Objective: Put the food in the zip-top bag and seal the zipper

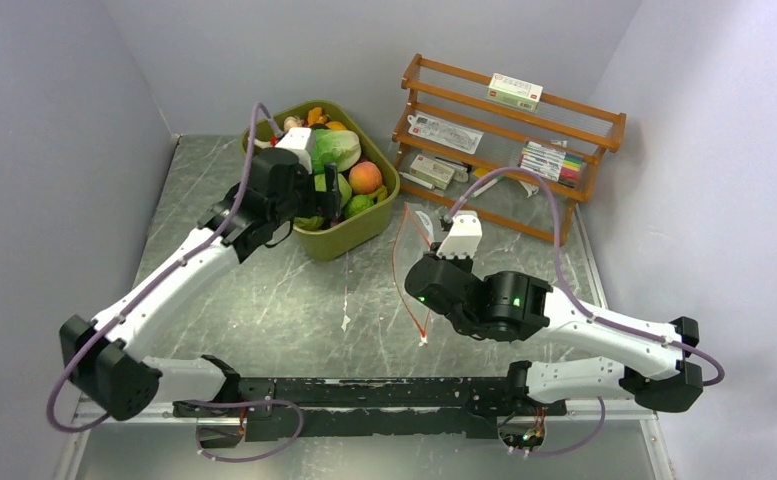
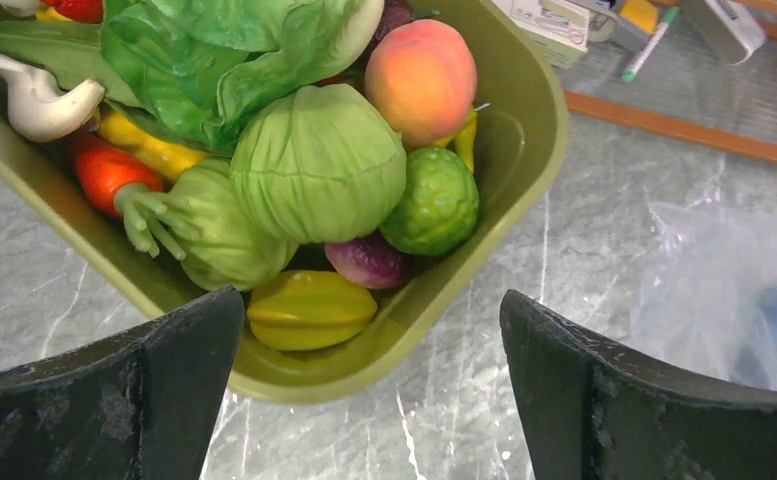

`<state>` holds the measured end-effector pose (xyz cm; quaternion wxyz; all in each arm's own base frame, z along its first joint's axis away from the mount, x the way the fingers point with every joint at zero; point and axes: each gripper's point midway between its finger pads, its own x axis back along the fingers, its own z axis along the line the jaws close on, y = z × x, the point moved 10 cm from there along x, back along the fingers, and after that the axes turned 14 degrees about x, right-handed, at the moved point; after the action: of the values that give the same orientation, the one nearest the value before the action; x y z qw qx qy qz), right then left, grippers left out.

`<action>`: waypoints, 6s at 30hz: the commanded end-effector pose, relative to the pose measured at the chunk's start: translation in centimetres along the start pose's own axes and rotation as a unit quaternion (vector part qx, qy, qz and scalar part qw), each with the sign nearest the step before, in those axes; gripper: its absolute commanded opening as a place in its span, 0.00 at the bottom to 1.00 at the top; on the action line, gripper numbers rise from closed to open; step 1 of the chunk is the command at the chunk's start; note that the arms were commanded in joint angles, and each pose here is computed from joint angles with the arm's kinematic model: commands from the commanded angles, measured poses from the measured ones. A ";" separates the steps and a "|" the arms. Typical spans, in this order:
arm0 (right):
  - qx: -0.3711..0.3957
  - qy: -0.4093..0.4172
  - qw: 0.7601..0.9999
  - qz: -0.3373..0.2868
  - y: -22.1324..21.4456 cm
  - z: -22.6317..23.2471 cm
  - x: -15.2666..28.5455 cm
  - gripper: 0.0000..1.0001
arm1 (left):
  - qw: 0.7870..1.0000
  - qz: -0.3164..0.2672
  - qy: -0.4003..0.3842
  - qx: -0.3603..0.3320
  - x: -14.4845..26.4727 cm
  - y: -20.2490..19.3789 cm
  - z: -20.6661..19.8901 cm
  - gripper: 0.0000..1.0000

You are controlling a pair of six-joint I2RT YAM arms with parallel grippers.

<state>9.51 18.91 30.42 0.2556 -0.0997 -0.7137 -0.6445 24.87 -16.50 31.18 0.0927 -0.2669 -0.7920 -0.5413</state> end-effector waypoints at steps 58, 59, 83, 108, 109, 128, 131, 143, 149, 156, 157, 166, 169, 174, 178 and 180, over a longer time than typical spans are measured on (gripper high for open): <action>-0.026 0.060 0.998 -0.005 0.1 2.2 -0.7 0.00 | 0.993 0.044 0.105 0.008 -11.3 -3.0 4.4 0.99; -0.024 0.059 0.998 -0.003 0.0 2.3 -0.8 0.00 | 0.993 0.045 0.107 0.009 -11.3 -3.1 4.5 0.99; -0.046 0.029 0.998 0.009 -0.2 2.9 -1.5 0.00 | 1.000 0.013 0.005 0.008 -4.5 -0.9 3.0 0.59; -0.049 0.096 0.994 0.037 2.0 5.2 -5.0 0.00 | 0.891 0.047 -0.429 0.138 14.9 -2.7 -0.9 0.54; -0.051 0.099 0.993 0.038 1.9 5.2 -5.0 0.00 | 0.879 0.059 -0.450 0.144 14.9 -3.1 -1.0 0.54; -0.070 0.157 0.985 0.018 2.2 5.5 -4.3 0.00 | 0.848 0.066 -0.494 0.182 11.2 -4.9 -1.1 0.50; -0.069 0.172 0.983 0.012 2.3 5.6 -4.1 0.00 | 0.880 0.058 -0.439 0.171 10.3 -5.0 -0.5 0.49; -0.059 0.200 0.978 -0.016 3.4 6.2 -4.0 0.00 | 0.946 0.049 -0.290 0.137 9.1 -5.0 1.3 0.47; -0.044 0.226 0.973 -0.026 4.2 7.4 -4.3 0.00 | 0.957 0.050 -0.257 0.124 8.9 -4.6 1.6 0.46; -0.042 0.253 0.966 -0.024 4.2 8.7 -4.9 0.00 | 0.970 0.056 -0.208 0.115 8.7 -4.7 2.3 0.45; -0.044 0.258 0.965 -0.025 4.2 8.8 -4.9 0.00 | 0.972 0.058 -0.198 0.113 8.7 -4.7 2.4 0.44; -0.043 0.250 0.967 -0.021 4.0 8.7 -5.0 0.00 | 0.986 0.059 -0.120 0.101 8.2 -4.8 3.6 0.42; -0.040 0.259 0.965 -0.024 4.0 9.0 -5.2 0.00 | 0.985 0.065 -0.127 0.098 8.0 -4.8 3.4 0.42; -0.029 0.274 0.961 -0.028 4.3 10.0 -5.7 0.00 | 0.986 0.072 -0.118 0.096 7.7 -4.8 3.4 0.41; -0.023 0.285 0.958 -0.026 4.1 11.0 -6.5 0.00 | 0.986 0.080 -0.116 0.094 7.7 -4.8 3.4 0.43; -0.026 0.291 0.956 -0.024 4.0 11.5 -6.8 0.00 | 0.983 0.083 -0.127 0.101 7.9 -4.7 3.1 0.48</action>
<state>14.23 30.67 28.96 0.4305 0.0686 -0.6100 -0.6617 16.29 -12.40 28.03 0.0824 -0.3938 -0.8183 -0.4105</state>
